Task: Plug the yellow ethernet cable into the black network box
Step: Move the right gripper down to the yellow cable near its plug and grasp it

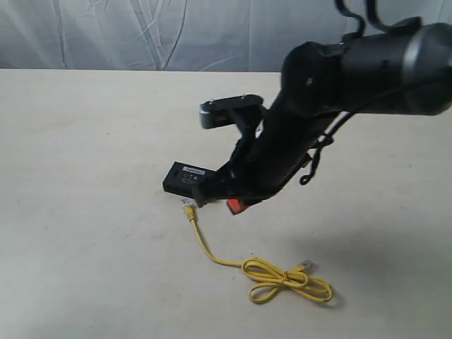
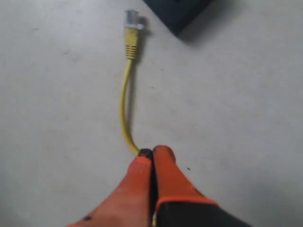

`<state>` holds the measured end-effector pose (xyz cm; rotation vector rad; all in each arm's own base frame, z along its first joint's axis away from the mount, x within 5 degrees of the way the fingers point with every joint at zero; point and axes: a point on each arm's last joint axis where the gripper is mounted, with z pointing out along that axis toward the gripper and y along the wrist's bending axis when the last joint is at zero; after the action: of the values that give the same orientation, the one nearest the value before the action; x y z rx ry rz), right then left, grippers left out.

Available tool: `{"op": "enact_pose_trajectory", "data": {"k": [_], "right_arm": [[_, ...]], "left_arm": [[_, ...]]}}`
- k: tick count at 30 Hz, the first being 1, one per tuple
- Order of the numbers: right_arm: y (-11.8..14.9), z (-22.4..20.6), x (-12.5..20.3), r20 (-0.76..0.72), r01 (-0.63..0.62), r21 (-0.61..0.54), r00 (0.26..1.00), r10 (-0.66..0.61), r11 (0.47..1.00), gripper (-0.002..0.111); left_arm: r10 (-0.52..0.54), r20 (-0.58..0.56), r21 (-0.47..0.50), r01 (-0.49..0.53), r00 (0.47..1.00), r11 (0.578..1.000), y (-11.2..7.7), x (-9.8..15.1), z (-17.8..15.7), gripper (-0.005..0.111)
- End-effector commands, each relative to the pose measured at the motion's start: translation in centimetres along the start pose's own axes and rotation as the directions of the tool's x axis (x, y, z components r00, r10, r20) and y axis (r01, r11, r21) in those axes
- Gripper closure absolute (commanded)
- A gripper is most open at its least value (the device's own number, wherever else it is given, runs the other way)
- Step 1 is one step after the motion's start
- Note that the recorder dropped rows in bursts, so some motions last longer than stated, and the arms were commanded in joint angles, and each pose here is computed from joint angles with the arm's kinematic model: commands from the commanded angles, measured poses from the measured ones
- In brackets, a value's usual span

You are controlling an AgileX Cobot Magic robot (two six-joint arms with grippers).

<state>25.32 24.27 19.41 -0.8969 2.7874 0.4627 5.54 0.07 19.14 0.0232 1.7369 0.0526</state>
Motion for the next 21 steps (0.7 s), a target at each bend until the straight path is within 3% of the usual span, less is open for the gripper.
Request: {"op": "enact_pose_trajectory", "data": {"k": [1, 12, 21], "right_arm": [[2.3, 2.0, -1.2, -0.064, 0.066, 0.010, 0.996, -0.065, 0.998, 0.109], [3.1, 6.8, -3.8, -0.110, -0.024, 0.090, 0.993, 0.034, 0.996, 0.109], [3.7, 6.9, -4.5, -0.096, -0.042, 0.149, 0.994, 0.057, 0.988, 0.109]], "left_arm": [[-0.007, 0.013, 0.000, 0.007, 1.000, 1.000, 0.0, 0.0, 0.0, 0.107], [-0.007, 0.013, 0.000, 0.007, 1.000, 1.000, 0.0, 0.0, 0.0, 0.107], [-0.007, 0.013, 0.000, 0.007, 1.000, 1.000, 0.0, 0.0, 0.0, 0.107]]}}
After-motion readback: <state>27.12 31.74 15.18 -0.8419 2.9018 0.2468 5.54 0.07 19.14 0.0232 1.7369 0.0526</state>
